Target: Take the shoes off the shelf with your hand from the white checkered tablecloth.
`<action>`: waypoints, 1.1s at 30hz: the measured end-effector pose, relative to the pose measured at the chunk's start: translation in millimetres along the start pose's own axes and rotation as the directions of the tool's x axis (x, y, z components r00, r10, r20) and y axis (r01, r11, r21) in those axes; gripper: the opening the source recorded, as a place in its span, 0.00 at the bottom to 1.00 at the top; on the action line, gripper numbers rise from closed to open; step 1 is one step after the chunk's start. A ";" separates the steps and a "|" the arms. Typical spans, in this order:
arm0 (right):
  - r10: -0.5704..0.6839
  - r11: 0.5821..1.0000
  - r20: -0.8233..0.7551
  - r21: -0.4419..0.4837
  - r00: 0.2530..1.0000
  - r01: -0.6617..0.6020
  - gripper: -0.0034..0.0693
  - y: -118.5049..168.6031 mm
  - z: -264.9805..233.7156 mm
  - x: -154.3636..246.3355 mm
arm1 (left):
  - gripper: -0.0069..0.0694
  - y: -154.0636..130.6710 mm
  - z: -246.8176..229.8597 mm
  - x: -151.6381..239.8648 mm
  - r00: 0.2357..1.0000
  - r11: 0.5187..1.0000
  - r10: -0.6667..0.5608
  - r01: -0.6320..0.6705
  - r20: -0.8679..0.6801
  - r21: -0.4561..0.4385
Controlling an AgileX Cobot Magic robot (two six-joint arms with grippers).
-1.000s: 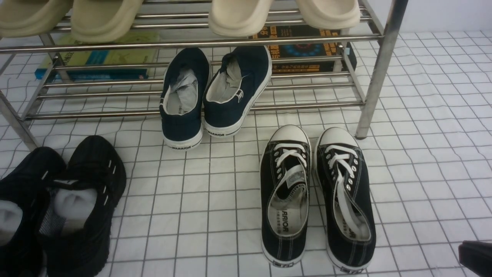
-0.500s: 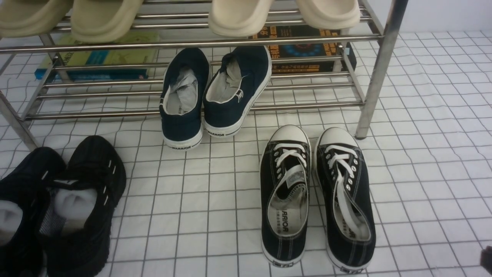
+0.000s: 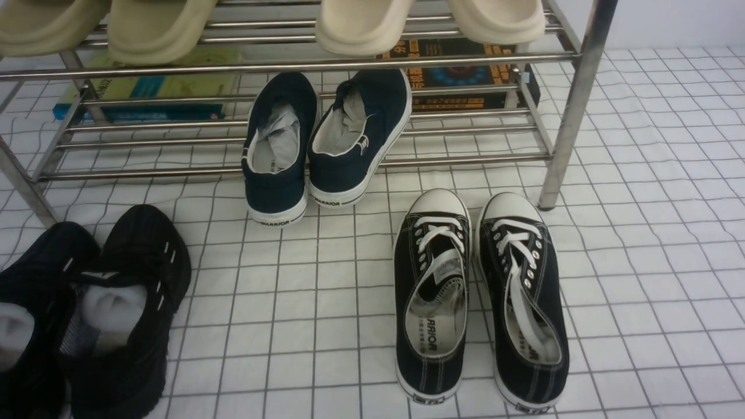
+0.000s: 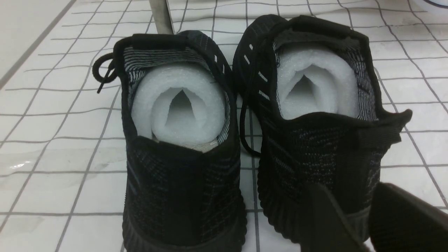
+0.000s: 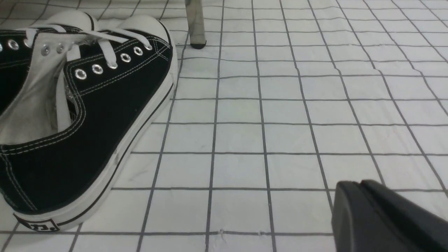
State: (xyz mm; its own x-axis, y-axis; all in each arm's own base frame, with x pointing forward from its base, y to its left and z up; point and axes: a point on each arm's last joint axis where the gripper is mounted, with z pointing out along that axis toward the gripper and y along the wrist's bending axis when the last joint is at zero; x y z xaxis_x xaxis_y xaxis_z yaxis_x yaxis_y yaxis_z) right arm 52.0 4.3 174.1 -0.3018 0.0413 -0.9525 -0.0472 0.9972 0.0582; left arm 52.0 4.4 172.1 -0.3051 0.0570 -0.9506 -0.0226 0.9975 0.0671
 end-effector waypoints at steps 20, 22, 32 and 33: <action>0.000 1.000 0.000 0.000 1.000 0.000 0.12 0.0 0.0 0.0 | 0.40 0.0 0.0 0.0 1.000 1.000 0.000 0.000 0.000 0.000; 0.006 1.000 0.000 0.000 1.000 -0.006 0.12 0.0 0.0 0.0 | 0.40 0.0 0.0 0.0 1.000 1.000 0.000 0.000 0.000 0.000; 0.000 1.000 0.000 0.000 1.000 0.000 0.14 0.0 0.0 0.0 | 0.40 0.0 0.0 0.0 1.000 1.000 0.000 0.000 0.000 0.000; 0.001 1.000 0.000 0.000 1.000 -0.001 0.14 0.0 0.0 0.0 | 0.40 0.0 0.0 0.0 1.000 1.000 0.000 0.000 0.000 0.000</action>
State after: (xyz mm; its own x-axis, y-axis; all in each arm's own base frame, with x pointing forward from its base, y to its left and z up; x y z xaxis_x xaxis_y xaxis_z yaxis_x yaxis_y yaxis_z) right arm 52.0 4.3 174.1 -0.3018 0.0425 -0.9524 -0.0470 0.9971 0.0594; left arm 52.0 4.4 172.1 -0.3051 0.0570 -0.9506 -0.0226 0.9975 0.0671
